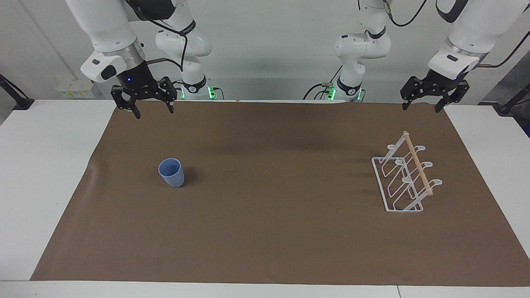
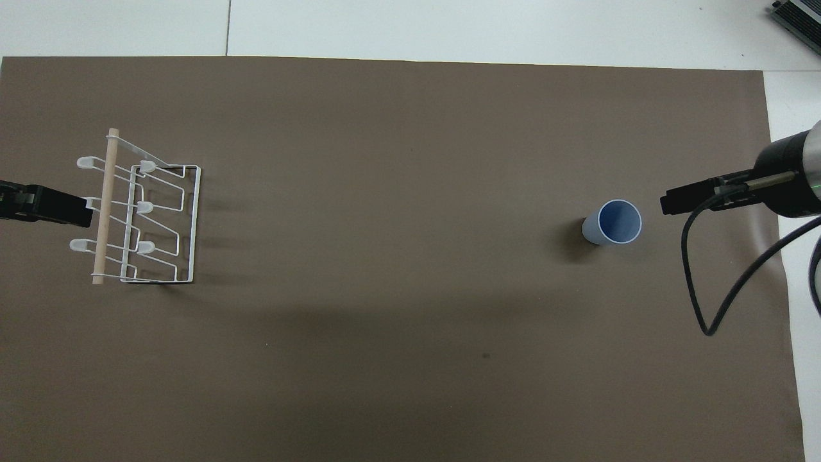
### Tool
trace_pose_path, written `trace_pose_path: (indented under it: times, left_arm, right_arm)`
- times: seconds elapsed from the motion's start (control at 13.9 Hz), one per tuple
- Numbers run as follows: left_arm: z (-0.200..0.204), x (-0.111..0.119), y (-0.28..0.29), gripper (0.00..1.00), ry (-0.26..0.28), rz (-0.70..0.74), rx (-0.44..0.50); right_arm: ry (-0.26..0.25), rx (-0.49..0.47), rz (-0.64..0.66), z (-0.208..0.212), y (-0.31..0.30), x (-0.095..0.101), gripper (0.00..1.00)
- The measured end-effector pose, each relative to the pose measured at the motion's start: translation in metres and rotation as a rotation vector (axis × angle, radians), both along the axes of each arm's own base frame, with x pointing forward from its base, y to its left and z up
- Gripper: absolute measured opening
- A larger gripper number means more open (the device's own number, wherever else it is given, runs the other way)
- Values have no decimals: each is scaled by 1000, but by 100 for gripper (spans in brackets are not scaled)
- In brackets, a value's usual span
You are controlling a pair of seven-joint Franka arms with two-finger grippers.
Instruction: Hang cup on cup holder
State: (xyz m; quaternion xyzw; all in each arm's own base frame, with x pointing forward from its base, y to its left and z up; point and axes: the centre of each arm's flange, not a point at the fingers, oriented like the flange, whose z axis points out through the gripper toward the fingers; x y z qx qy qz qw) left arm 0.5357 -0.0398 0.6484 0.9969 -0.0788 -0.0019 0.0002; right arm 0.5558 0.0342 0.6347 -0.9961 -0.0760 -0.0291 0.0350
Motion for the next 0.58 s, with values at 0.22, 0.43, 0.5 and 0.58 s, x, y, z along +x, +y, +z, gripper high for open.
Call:
trace_pose_path:
  times: [0.22, 0.43, 0.5, 0.58]
  left_arm:
    - [1, 1, 5, 100, -5, 12, 0]
    - [1, 1, 6, 100, -5, 15, 0]
    - [1, 1, 6, 100, -5, 14, 0]
    - [1, 1, 6, 100, -4, 14, 0]
  right_arm:
    - [3, 0, -18, -1, -10, 0, 100]
    - [17, -2, -17, -8, -10, -1, 100]
    - [18, -3, -14, -14, -7, -3, 100]
    - [13, -6, -13, -22, -5, -5, 100]
